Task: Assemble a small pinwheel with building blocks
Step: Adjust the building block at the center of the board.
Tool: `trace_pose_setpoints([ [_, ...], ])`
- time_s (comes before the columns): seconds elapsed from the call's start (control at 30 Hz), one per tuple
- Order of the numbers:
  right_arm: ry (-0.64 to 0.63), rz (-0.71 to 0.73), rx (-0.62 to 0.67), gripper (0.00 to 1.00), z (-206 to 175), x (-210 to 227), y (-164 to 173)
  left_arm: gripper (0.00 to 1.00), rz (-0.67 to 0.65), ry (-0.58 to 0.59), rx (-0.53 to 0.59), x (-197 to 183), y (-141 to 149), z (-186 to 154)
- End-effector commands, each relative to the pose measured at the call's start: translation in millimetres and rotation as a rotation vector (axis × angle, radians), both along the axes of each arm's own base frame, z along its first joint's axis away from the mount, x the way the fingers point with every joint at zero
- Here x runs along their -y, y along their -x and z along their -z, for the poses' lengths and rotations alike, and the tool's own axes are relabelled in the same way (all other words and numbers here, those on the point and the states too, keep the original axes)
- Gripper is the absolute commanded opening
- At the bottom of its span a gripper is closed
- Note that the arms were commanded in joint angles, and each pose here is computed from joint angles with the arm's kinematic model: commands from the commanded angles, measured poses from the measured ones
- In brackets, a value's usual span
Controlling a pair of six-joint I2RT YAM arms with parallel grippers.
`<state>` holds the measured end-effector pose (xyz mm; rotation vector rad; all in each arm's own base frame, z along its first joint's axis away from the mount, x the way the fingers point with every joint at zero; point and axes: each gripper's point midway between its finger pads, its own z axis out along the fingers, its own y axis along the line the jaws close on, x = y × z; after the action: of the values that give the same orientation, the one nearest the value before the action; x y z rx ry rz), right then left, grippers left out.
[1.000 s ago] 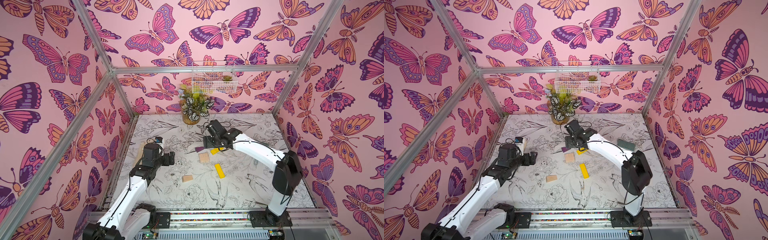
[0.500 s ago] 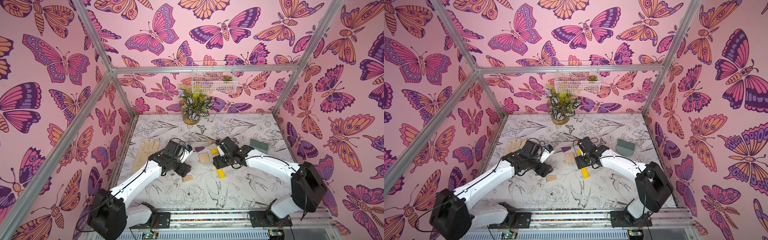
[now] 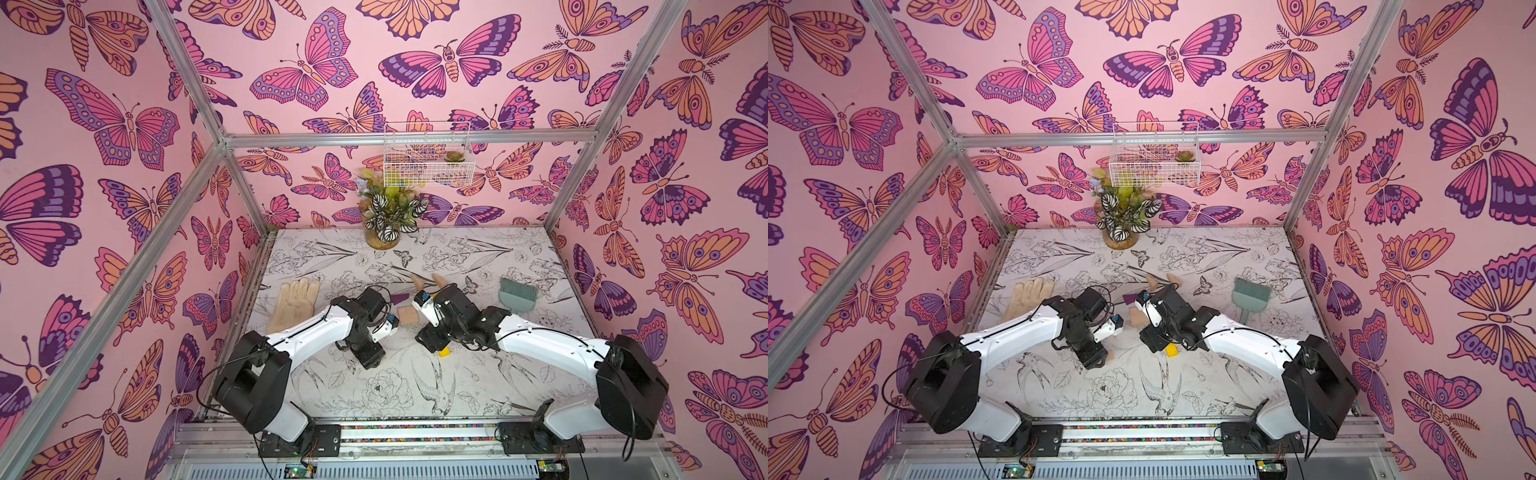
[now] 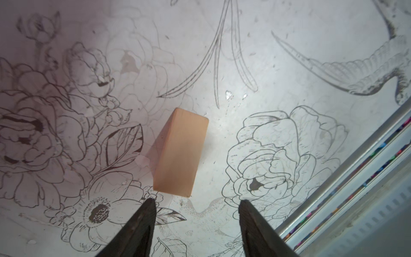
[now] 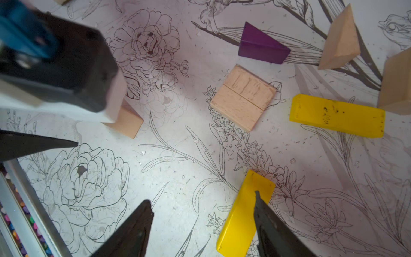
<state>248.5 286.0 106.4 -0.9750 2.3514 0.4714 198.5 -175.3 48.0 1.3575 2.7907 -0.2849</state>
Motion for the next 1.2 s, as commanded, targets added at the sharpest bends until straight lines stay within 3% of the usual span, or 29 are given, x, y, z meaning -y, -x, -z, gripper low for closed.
trace_pose_setpoints([
  [0.0,-0.039,-0.056,0.088,0.73,-16.6,-7.6,-1.9,0.61,0.026,-0.051,-0.038,-5.8,3.9,6.2],
  [0.2,-0.043,-0.058,0.106,0.72,-17.7,-3.0,1.0,0.56,0.038,-0.111,-0.034,-10.1,-5.7,19.5],
  [0.43,-0.035,-0.044,0.120,0.72,-19.2,2.8,1.7,0.59,0.022,-0.124,0.063,-10.8,-23.8,17.9],
  [0.7,-0.050,-0.064,0.121,0.72,-21.3,1.3,5.2,0.60,0.075,-0.061,0.004,-1.8,-9.0,24.0],
  [0.83,-0.056,-0.082,0.140,0.72,-24.9,2.6,7.5,0.46,0.083,-0.057,-0.060,-0.3,-0.1,33.1],
  [1.0,-0.036,-0.150,0.183,0.70,-26.2,4.7,17.5,0.15,0.080,-0.058,-0.125,2.7,6.5,40.1],
  [1.17,0.003,-0.287,0.325,0.65,-32.4,0.3,37.9,0.08,0.048,0.071,-0.145,21.1,6.6,15.9],
])
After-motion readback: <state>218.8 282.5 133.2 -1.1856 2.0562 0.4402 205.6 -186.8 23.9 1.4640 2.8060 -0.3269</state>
